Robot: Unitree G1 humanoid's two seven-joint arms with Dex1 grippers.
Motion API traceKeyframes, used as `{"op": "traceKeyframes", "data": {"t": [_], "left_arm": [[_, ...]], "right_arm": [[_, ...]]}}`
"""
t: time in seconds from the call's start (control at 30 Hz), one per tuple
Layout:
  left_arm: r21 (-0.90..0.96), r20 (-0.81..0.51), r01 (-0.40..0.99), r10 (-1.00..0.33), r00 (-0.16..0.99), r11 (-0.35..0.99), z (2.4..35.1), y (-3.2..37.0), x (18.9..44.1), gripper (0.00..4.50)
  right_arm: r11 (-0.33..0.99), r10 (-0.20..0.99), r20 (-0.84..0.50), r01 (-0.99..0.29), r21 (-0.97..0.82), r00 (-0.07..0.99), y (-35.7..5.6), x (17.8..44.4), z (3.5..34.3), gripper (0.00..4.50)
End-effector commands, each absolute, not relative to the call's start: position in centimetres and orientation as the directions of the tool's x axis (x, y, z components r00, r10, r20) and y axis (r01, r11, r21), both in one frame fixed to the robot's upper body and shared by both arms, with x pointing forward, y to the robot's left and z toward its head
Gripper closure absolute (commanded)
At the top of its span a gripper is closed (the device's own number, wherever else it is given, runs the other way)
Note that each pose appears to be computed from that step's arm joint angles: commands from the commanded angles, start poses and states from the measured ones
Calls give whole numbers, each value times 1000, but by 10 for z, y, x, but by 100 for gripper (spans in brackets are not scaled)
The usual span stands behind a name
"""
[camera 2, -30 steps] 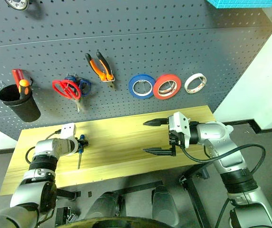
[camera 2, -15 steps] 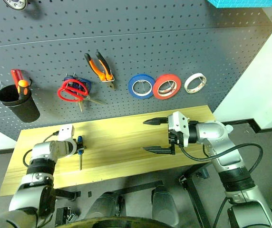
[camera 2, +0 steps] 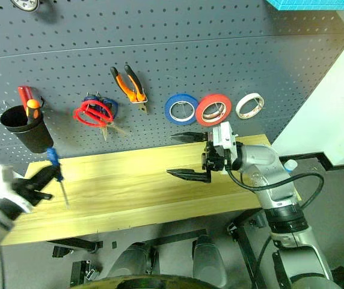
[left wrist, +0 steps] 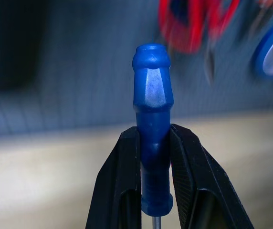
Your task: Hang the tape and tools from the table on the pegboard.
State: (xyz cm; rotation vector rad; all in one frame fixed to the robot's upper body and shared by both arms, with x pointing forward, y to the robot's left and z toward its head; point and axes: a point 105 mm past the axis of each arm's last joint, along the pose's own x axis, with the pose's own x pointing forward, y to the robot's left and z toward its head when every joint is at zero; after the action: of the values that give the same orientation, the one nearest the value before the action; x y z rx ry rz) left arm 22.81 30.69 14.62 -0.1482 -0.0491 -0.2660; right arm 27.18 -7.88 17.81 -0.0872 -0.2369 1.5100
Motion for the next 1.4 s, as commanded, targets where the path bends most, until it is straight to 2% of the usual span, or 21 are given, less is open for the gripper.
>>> {"op": "traceKeyframes", "data": {"t": [0.03, 0.1, 0.17, 0.27, 0.33, 0.4, 0.6, 0.9, 1.23, 1.4], "left_arm": [[-20, 391, 226, -201, 898, 974, 234, 332, 227, 401], [16, 511, 175, -158, 845, 984, 268, 344, 226, 401], [89, 576, 122, -151, 803, 989, 292, 351, 230, 401], [142, 613, 90, -159, 774, 986, 310, 355, 240, 401], [134, 623, 43, -118, 774, 990, 315, 364, 253, 401], [156, 620, -11, -89, 779, 988, 315, 370, 264, 401], [192, 602, -41, -84, 794, 981, 307, 381, 285, 401], [193, 495, 22, -117, 861, 981, 270, 378, 306, 401], [184, 476, 59, -141, 868, 981, 260, 371, 299, 77], [158, 557, 152, -216, 802, 976, 286, 356, 274, 77]], "right_arm": [[24, 987, 162, -969, -244, -16, -69, 266, 201, 0], [13, 983, 183, -970, -242, -33, -66, 265, 206, 0], [8, 973, 225, -972, -234, -46, -61, 264, 215, 0], [6, 966, 252, -971, -240, -56, -56, 263, 222, 0], [11, 964, 259, -969, -249, -56, -53, 264, 224, 0], [15, 964, 260, -967, -255, -54, -52, 264, 224, 0], [37, 968, 248, -965, -261, -30, -54, 265, 220, 0], [76, 970, 242, -961, -267, 10, -60, 268, 219, 0], [87, 973, 230, -959, -268, 24, -64, 270, 215, 0], [89, 976, 217, -961, -261, 31, -70, 270, 214, 0]]}}
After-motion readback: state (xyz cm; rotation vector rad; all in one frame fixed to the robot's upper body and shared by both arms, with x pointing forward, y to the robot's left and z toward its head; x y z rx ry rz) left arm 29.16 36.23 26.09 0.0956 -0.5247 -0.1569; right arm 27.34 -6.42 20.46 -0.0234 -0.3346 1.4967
